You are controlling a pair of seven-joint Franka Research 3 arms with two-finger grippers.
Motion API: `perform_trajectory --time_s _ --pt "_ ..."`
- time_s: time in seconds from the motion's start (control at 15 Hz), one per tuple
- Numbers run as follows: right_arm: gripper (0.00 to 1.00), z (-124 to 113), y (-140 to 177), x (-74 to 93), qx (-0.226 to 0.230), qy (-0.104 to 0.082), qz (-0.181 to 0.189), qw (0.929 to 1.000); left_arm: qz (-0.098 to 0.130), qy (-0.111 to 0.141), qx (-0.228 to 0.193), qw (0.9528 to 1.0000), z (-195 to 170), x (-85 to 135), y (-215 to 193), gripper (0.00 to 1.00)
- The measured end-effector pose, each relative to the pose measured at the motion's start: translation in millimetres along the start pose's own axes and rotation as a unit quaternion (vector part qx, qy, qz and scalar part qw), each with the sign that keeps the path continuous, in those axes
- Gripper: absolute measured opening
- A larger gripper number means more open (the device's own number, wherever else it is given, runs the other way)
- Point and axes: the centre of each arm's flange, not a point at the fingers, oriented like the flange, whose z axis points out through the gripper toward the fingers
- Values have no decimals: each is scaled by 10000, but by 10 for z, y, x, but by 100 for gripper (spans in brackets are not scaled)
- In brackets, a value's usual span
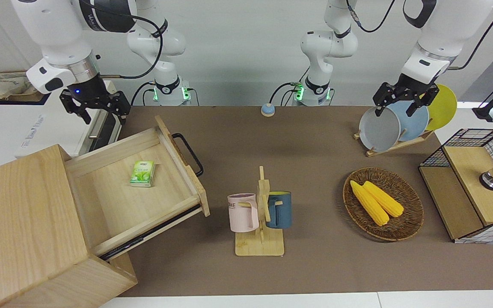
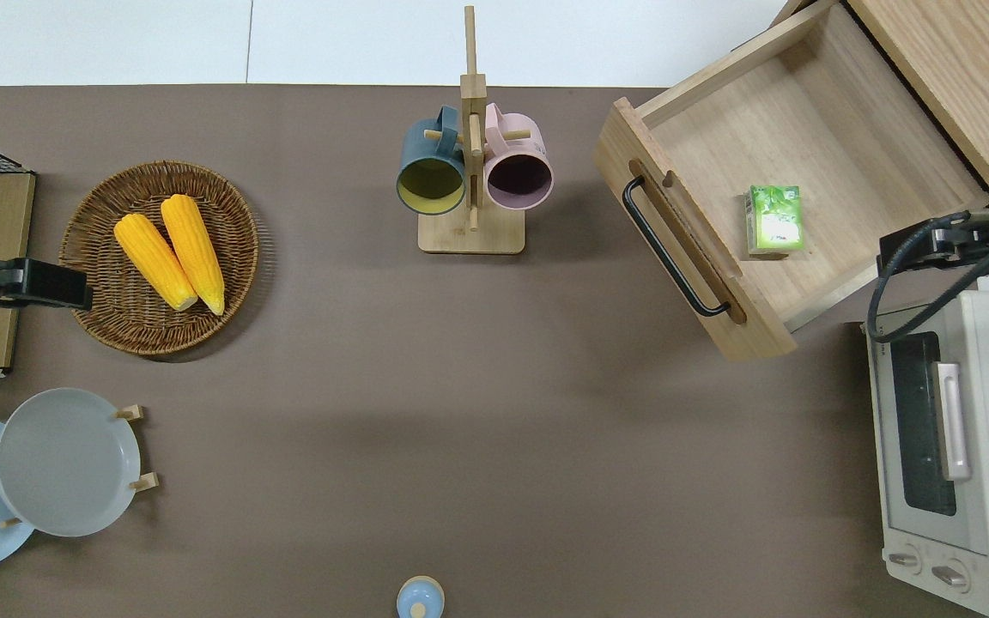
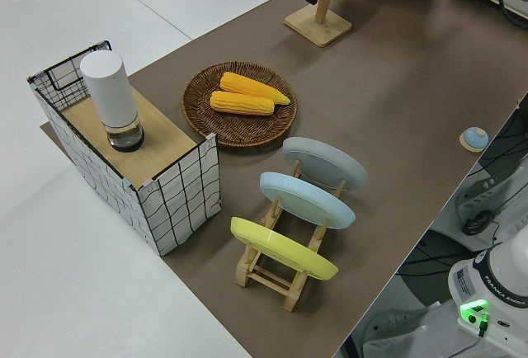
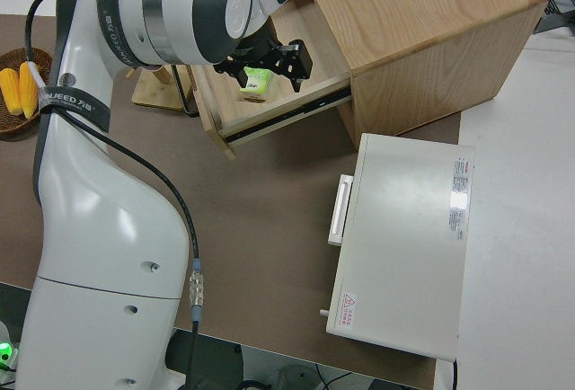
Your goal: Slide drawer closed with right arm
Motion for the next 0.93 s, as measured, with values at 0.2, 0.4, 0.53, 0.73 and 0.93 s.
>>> perform_trajectory --time_s 0.2,0.4,0.53,0.73,0.93 --pt "99 0 -4 0 1 0 -4 10000 0 0 0 10000 0 0 0 99" --pt "99 -1 -17 -1 3 1 -15 10000 0 0 0 10000 0 0 0 100" --pt "99 -1 -22 -1 3 1 -20 10000 0 0 0 10000 0 0 0 100" --pt "99 -3 -57 -2 4 3 -49 10000 0 0 0 10000 0 0 0 100" --pt "99 -19 -133 -11 -10 16 -46 10000 0 0 0 10000 0 0 0 100"
